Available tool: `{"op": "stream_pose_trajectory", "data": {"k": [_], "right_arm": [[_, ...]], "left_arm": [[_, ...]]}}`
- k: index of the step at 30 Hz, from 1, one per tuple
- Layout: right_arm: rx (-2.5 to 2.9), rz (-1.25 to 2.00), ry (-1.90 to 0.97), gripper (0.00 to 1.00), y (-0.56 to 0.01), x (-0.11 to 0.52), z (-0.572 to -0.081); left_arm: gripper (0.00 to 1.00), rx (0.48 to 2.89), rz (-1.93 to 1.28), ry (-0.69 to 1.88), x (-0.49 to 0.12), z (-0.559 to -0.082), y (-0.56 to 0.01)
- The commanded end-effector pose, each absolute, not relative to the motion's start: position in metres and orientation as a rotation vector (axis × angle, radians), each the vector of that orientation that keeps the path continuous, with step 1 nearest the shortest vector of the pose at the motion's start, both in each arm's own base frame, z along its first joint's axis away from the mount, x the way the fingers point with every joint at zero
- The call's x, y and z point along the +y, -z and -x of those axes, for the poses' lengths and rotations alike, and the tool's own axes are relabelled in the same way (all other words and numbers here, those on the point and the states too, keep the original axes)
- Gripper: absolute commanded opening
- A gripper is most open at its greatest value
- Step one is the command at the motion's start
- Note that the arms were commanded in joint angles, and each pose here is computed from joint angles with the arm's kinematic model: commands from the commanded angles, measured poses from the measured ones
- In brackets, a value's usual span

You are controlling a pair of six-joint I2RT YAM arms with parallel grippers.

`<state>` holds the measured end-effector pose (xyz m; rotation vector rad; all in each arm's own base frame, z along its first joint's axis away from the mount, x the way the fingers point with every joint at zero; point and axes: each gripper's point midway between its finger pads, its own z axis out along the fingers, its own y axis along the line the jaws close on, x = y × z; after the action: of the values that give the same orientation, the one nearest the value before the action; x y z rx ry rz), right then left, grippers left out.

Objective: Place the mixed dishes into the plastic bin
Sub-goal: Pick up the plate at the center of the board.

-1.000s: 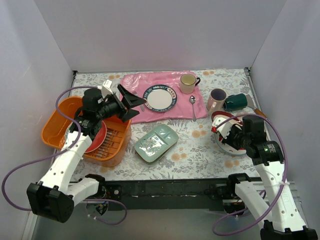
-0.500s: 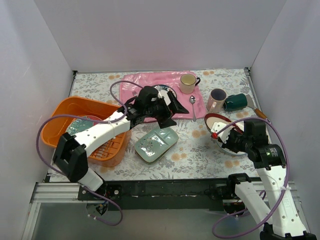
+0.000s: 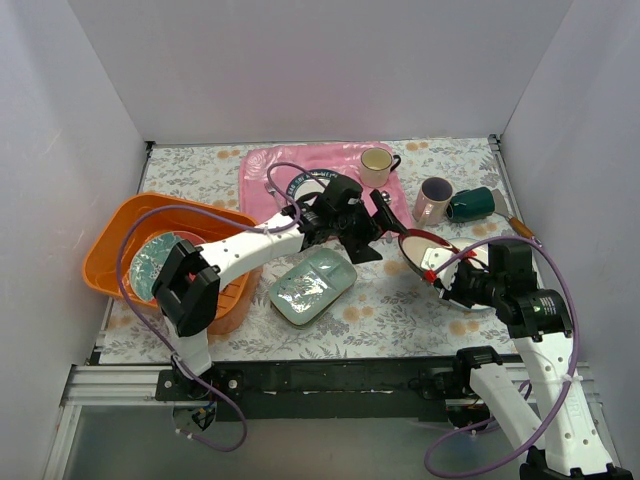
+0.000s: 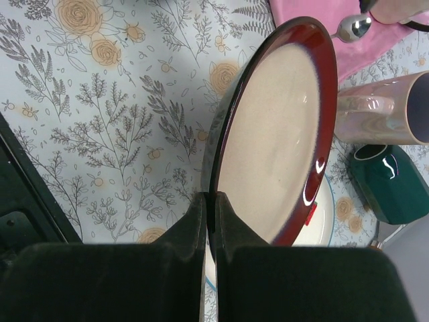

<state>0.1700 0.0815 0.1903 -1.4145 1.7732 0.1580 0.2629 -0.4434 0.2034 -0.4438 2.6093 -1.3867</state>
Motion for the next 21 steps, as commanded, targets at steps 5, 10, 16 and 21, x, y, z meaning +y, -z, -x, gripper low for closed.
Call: {"op": "stream_pose_trajectory", "data": {"k": [5, 10, 16, 21], "right_arm": [[1.458, 1.413, -0.064, 0.01, -0.253, 0.100, -0.196], [1.447, 1.420, -0.070, 0.01, -0.252, 0.102, -0.197], [1.442, 1.426, -0.090, 0.01, -0.249, 0.105, -0.195], [1.440, 1.428, -0.098, 0.01, -0.248, 0.106, -0.193]], "left_arm": [[0.88, 2.680, 0.445, 1.272, -0.461, -0.255, -0.200], [0.75, 2.718, 0.396, 1.206, -0.469, -0.251, -0.190], [0.51, 2.751, 0.351, 1.138, -0.473, -0.249, -0.181], [0.05, 2.734, 0.319, 1.119, -0.472, -0.250, -0.188]]}}
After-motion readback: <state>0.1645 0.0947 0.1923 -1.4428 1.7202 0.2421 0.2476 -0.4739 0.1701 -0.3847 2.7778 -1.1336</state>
